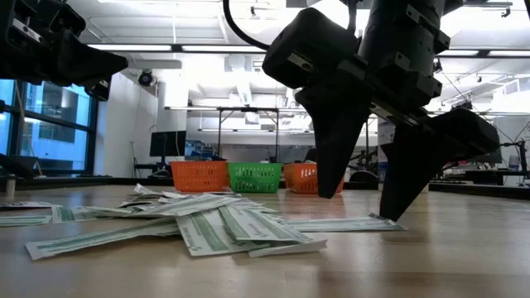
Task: Pick & Place First Aid Supplies
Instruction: Put the bandage pack into the right orange bin
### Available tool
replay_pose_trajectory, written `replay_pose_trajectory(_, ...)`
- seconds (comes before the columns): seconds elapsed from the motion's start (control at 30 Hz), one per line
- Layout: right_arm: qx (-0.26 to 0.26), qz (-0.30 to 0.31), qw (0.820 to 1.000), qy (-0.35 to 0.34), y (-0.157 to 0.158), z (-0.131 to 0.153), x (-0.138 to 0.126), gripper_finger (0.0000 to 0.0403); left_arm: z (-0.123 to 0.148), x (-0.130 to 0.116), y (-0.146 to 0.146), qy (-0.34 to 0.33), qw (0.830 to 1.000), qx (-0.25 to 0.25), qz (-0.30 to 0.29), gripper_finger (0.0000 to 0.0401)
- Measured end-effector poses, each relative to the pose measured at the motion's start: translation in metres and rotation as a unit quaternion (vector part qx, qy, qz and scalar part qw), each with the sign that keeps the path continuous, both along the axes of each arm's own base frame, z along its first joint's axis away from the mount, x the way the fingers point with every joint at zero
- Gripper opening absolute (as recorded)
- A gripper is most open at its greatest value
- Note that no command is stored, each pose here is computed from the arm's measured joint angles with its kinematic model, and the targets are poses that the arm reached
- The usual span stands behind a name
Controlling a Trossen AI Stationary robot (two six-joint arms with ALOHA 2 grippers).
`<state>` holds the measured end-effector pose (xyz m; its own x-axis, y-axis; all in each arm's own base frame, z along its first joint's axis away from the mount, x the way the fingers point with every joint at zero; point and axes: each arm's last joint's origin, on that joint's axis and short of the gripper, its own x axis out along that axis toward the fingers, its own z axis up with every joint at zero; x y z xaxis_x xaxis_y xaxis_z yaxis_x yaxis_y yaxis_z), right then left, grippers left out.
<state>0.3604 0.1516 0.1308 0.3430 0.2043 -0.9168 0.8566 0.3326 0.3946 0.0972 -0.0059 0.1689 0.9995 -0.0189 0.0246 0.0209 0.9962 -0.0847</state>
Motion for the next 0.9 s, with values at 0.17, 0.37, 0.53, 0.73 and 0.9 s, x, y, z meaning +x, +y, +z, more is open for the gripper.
replay_pose_trajectory(0.17, -0.01, -0.004, 1.0, 0.003, -0.001, -0.001, 0.0, 0.0236, 0.0, 0.0, 0.0, 0.0, 1.0, 0.0, 0.0, 0.0001)
replay_pose_trajectory(0.37, -0.002, 0.001, 1.0, 0.02, 0.0, -0.012, 0.001, 0.0183, 0.0, 0.0, 0.0, 0.0, 1.0, 0.0, 0.0, 0.0001)
replay_pose_trajectory(0.53, -0.014, -0.006, 1.0, 0.016, 0.0, -0.014, 0.001, 0.0178, 0.0, 0.0, 0.0, 0.0, 1.0, 0.0, 0.0, 0.0001)
replay_pose_trajectory(0.73, -0.026, -0.003, 0.999, 0.031, -0.001, -0.019, 0.0, 0.0188, 0.0, 0.0, 0.0, 0.0, 1.0, 0.0, 0.0, 0.0001)
replay_pose_trajectory(0.9, -0.057, 0.014, 0.997, 0.042, -0.003, -0.02, -0.004, 0.0188, 0.0, 0.0, 0.0, 0.0, 1.0, 0.0, 0.0, 0.0001)
